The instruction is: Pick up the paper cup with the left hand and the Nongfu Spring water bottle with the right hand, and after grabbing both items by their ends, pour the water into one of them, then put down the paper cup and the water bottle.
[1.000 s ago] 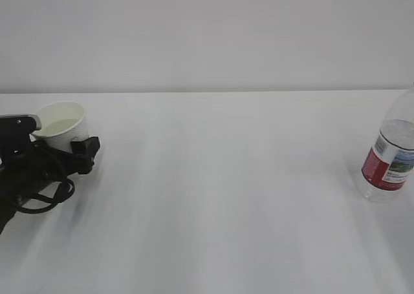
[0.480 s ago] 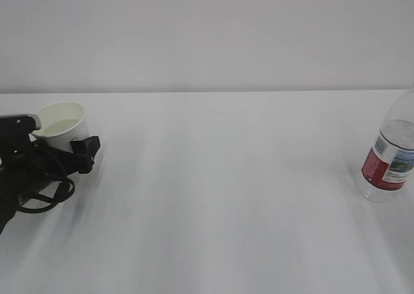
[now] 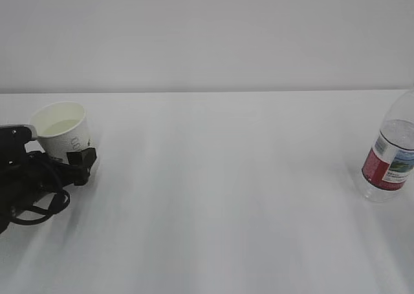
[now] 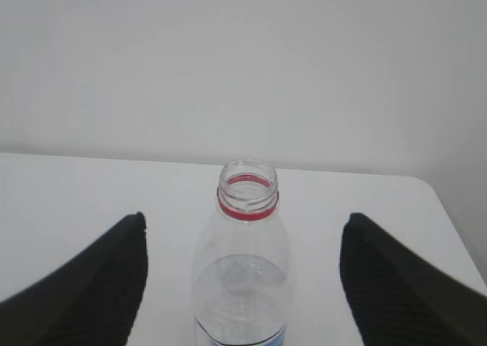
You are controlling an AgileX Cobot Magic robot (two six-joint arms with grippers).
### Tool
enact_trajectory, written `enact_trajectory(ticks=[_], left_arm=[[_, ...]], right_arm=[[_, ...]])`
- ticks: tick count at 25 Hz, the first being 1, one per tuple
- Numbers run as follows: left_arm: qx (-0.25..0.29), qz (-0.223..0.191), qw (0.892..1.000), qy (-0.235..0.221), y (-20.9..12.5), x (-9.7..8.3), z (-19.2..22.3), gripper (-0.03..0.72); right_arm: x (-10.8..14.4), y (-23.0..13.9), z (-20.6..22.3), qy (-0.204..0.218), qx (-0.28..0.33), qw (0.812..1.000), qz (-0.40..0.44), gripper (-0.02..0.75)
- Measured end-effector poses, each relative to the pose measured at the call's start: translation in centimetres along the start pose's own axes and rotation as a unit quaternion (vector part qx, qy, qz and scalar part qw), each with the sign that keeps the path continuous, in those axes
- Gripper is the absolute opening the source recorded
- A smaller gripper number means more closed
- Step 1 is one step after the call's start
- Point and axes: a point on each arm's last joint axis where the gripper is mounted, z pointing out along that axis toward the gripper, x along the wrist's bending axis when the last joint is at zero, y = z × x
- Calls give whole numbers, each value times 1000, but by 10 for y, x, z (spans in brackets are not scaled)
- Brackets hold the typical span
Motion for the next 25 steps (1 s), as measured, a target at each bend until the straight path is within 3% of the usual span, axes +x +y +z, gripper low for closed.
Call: enact_trajectory(ticks=[25], left_arm=[[21,-7,1000,-9,0,-3,-38,641]], right_arm=[[0,1,0,-1,-4,1000,0,593]])
